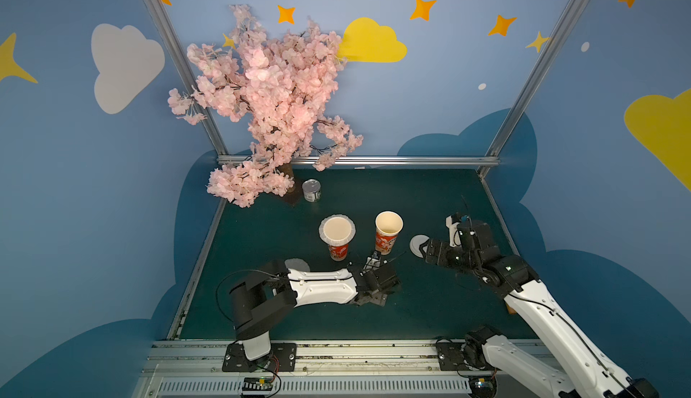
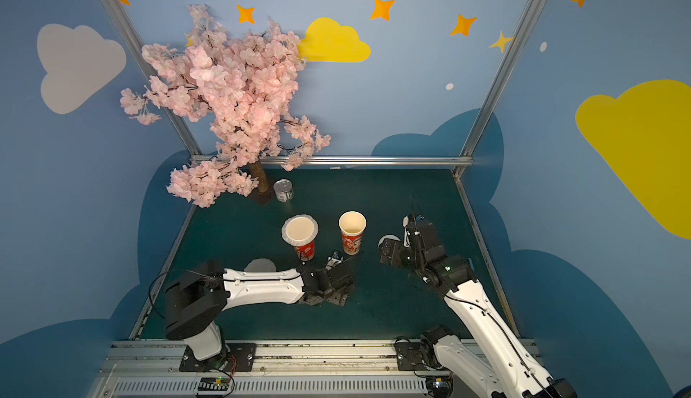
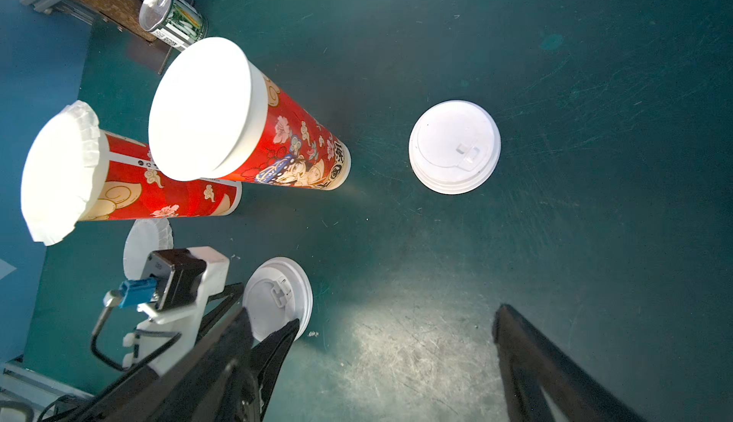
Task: Put the leak-proof paper on the milk tea cups
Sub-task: Pick up the cup lid from the center of the board.
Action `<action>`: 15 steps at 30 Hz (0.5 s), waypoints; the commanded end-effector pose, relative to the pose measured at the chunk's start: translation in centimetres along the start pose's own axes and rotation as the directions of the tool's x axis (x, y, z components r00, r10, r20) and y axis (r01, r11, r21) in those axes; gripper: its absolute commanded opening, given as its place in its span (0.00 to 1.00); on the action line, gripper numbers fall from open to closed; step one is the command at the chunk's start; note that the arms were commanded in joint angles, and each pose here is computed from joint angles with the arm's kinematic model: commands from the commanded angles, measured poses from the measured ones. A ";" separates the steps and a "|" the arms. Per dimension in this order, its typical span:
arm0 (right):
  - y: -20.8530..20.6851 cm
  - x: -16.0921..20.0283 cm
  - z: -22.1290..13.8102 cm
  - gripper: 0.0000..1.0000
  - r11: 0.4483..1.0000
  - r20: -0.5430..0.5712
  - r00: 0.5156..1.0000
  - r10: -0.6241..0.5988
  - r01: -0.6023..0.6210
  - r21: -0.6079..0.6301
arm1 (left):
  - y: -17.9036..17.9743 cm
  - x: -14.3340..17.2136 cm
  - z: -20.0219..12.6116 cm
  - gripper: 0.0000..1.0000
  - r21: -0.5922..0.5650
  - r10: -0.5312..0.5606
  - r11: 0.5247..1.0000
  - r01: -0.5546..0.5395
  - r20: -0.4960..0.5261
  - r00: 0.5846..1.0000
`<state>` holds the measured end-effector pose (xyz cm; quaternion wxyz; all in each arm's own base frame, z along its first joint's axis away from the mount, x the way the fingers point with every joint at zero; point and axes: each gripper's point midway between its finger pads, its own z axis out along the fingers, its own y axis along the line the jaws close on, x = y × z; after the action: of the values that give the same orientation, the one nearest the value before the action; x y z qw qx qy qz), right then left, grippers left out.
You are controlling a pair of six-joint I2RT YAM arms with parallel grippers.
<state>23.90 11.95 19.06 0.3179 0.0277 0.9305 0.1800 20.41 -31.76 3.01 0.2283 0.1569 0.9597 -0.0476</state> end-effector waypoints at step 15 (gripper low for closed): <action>0.0 0.4 0.1 0.94 1.000 -0.009 1.000 0.008 -0.008 -0.009 | 0.2 0.0 0.5 0.84 -0.020 0.021 1.000 -0.021 -0.014 1.000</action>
<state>23.89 11.97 19.06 0.3174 0.0286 0.9305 0.1807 20.53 -31.64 2.67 0.2262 0.1601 0.9599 -0.0426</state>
